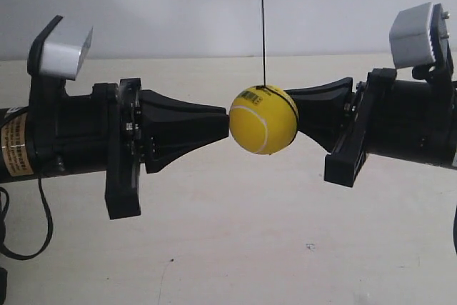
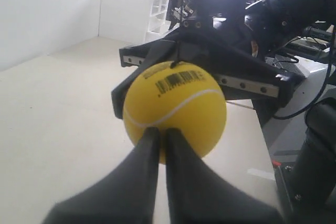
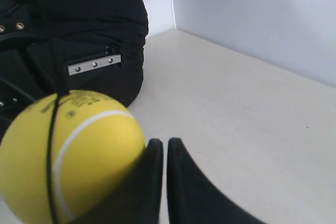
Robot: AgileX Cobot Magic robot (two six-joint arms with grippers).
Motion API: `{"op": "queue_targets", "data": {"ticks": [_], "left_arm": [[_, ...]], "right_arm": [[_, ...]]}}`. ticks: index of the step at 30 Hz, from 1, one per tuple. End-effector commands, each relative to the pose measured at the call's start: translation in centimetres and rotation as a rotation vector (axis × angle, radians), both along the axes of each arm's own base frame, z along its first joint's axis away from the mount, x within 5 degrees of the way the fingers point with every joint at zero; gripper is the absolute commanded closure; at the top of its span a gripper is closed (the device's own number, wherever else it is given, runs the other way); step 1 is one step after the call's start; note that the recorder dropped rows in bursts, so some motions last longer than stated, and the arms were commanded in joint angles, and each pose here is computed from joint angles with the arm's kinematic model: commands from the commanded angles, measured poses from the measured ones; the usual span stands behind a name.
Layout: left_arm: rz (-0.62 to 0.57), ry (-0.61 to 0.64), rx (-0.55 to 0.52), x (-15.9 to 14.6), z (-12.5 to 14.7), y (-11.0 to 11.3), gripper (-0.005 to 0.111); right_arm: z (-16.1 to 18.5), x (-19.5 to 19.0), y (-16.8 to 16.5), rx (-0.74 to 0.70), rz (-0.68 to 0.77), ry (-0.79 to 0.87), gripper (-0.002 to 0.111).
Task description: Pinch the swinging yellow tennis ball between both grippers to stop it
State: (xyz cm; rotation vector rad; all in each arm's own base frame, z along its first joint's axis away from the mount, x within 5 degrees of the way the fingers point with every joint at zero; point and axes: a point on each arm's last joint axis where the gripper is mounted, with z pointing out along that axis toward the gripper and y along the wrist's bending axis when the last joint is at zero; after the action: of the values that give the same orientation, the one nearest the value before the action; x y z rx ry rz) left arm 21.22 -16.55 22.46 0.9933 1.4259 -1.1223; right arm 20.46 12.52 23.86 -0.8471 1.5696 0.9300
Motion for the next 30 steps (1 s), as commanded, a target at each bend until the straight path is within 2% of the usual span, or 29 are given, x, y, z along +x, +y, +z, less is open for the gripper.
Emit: {"op": "queue_targets", "data": {"ticks": [1,4,12,24,30], "left_arm": [[0.069,0.025,0.023,0.4,-0.2,0.3,0.102],[0.116,0.039,0.054,0.8,-0.5,0.4,0.102],[0.081,0.023,0.081,0.2,-0.2,0.5,0.102],[0.202,-0.01,0.203,-1.0,0.2,2.0,0.102],[0.255,-0.018,0.195,-0.7,0.4,2.2,0.102]], "right_arm": [[0.3,-0.1,0.1,0.008,0.012,-0.004,0.108],[0.3,-0.2,0.1,0.007,0.021,0.0,0.108],[-0.1,0.2,-0.2,-0.036,-0.035,0.018,0.108],[-0.6,0.8,-0.6,-0.077,-0.119,0.041,0.108],[-0.2,0.4,-0.3,-0.039,-0.06,0.02,0.108]]}}
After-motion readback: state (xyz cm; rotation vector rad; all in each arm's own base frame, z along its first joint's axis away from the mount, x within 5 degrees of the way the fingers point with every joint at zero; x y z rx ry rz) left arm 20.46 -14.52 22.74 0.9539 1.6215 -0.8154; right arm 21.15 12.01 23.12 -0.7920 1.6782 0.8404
